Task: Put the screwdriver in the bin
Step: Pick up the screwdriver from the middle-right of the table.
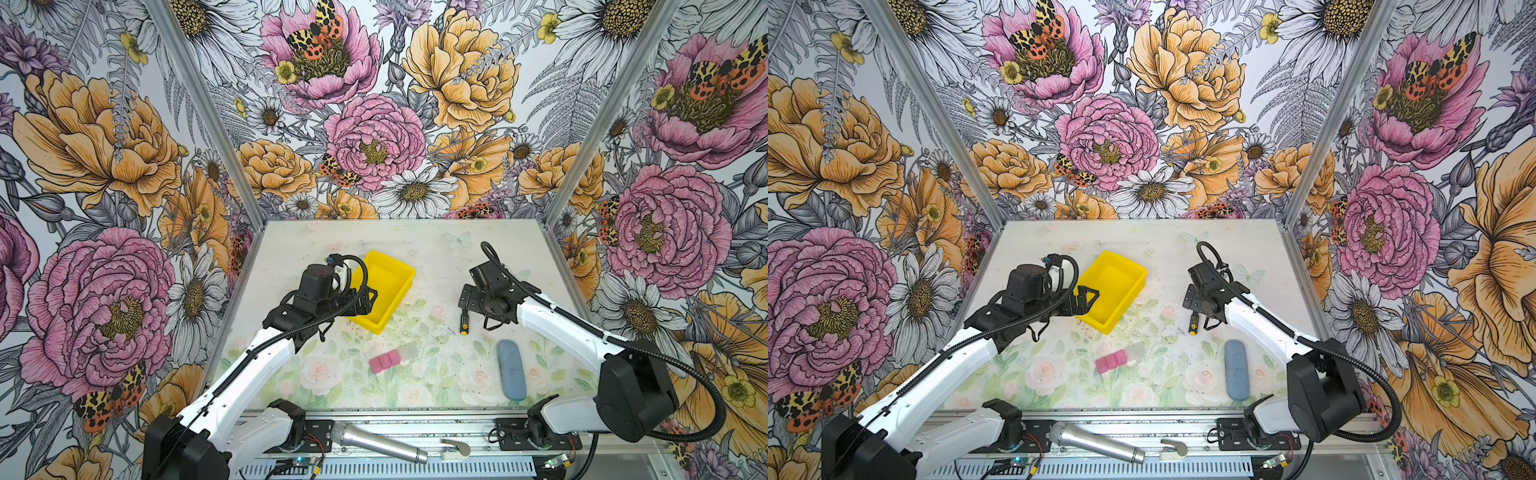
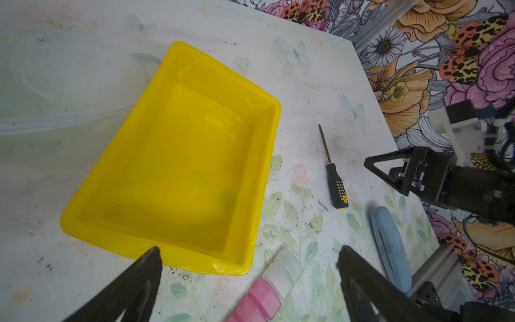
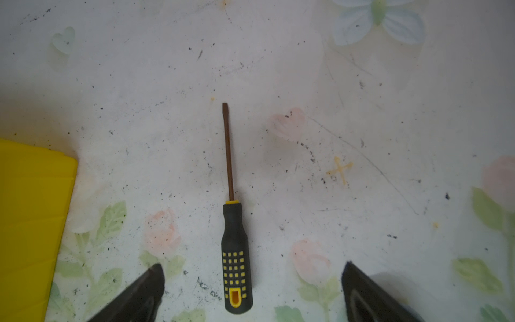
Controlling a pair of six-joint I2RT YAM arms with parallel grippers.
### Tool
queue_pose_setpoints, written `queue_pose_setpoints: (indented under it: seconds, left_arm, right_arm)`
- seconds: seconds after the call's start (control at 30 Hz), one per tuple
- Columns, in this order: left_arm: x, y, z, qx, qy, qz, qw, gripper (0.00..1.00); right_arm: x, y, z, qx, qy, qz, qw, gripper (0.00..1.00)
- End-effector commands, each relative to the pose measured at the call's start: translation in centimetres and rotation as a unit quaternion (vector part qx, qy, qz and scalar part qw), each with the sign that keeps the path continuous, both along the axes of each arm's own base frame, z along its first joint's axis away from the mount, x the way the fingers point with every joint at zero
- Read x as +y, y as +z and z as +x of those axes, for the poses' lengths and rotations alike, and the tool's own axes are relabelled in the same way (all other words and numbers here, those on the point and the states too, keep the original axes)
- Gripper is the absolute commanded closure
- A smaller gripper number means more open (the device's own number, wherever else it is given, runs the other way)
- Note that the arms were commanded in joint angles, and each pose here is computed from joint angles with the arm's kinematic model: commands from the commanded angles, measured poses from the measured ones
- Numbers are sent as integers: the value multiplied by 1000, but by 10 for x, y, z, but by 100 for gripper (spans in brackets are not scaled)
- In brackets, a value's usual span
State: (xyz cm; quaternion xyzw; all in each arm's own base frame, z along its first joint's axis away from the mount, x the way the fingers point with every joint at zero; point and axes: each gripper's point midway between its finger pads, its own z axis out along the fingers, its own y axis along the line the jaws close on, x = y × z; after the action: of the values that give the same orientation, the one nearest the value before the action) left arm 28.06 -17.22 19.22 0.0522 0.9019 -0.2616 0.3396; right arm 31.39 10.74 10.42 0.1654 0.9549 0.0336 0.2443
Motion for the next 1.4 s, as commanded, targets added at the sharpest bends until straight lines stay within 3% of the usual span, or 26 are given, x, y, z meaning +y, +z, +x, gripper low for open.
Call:
queue_pose_setpoints:
  seconds: [0.0,0.53,1.37]
  left_arm:
    - [-22,9,-11,-9,-60,-1,998,1]
    - [-73,-2,-36,-2,-148,24,989,2]
    - [-89,-14,-42,4,-144,5,990,2]
  right_arm:
    - [10,-1,3,6,3,6,1000,2]
    - [29,-34,3,55,22,-4,998,10]
    - [37,-67,-12,101,53,8,993,26]
